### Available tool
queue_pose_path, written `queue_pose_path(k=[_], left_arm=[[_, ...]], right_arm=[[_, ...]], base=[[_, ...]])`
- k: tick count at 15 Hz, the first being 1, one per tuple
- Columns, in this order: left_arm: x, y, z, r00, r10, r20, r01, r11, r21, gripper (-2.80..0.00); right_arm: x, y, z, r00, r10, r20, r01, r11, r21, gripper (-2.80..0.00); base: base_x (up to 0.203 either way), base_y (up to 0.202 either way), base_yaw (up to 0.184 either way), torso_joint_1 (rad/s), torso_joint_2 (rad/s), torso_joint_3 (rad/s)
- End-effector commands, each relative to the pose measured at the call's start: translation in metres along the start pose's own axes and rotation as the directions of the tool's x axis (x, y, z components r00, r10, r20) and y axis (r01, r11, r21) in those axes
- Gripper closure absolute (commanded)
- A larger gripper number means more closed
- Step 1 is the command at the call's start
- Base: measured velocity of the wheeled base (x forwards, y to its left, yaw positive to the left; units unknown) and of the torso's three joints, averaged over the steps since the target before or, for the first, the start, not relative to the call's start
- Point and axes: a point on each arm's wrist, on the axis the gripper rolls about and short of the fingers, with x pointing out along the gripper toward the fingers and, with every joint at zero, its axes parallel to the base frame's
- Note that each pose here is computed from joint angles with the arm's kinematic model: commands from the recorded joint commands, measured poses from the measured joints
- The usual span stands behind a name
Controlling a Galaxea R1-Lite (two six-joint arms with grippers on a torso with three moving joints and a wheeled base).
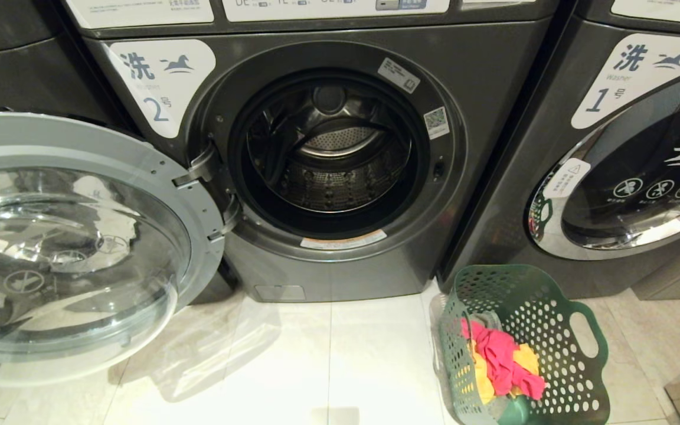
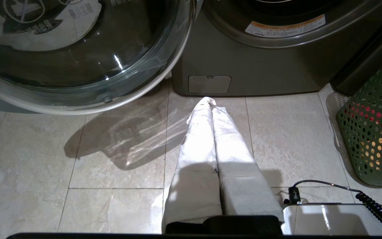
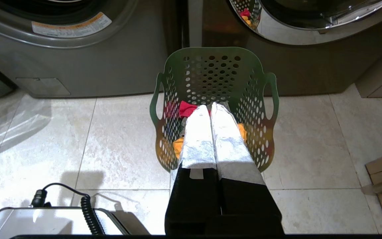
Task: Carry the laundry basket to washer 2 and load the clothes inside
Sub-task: Place the clothes into the washing machine
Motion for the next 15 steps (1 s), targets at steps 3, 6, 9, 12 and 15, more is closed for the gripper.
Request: queue_pose_path(k=[3, 6, 9, 12, 15], left_arm=[[0.0001, 0.0000, 0.0000, 1.000, 0.001, -0.001, -0.001, 1.000, 0.001, 0.00], [0.0001, 0.0000, 0.0000, 1.000, 0.001, -0.001, -0.001, 1.000, 0.001, 0.00], [0.0001, 0.0000, 0.0000, 1.000, 0.001, -0.001, -0.001, 1.000, 0.001, 0.00], [0.0001, 0.0000, 0.0000, 1.000, 0.001, -0.001, -0.001, 1.000, 0.000, 0.00], [0.0001, 0.0000, 0.0000, 1.000, 0.001, -0.001, -0.001, 1.000, 0.001, 0.00]], right_arm=[[0.0000, 0.0000, 0.0000, 1.000, 0.000, 0.000, 0.000, 1.000, 0.000, 0.00], [0.0000, 0.0000, 0.0000, 1.000, 0.000, 0.000, 0.000, 1.000, -0.001, 0.00], [0.0001, 0.0000, 0.0000, 1.000, 0.000, -0.001, 0.000, 1.000, -0.001, 0.00], [0.0000, 0.0000, 0.0000, 1.000, 0.001, 0.000, -0.001, 1.000, -0.004, 0.00], [0.0000, 0.0000, 0.0000, 1.000, 0.002, 0.000, -0.002, 1.000, -0.004, 0.00]], base=[[0.000, 0.000, 0.000, 0.004, 0.00, -0.191], [0.000, 0.000, 0.000, 0.001, 0.00, -0.202], [0.000, 0.000, 0.000, 0.008, 0.00, -0.196], [0.000, 0.000, 0.000, 0.003, 0.00, -0.178], [0.000, 0.000, 0.000, 0.003, 0.01, -0.039]])
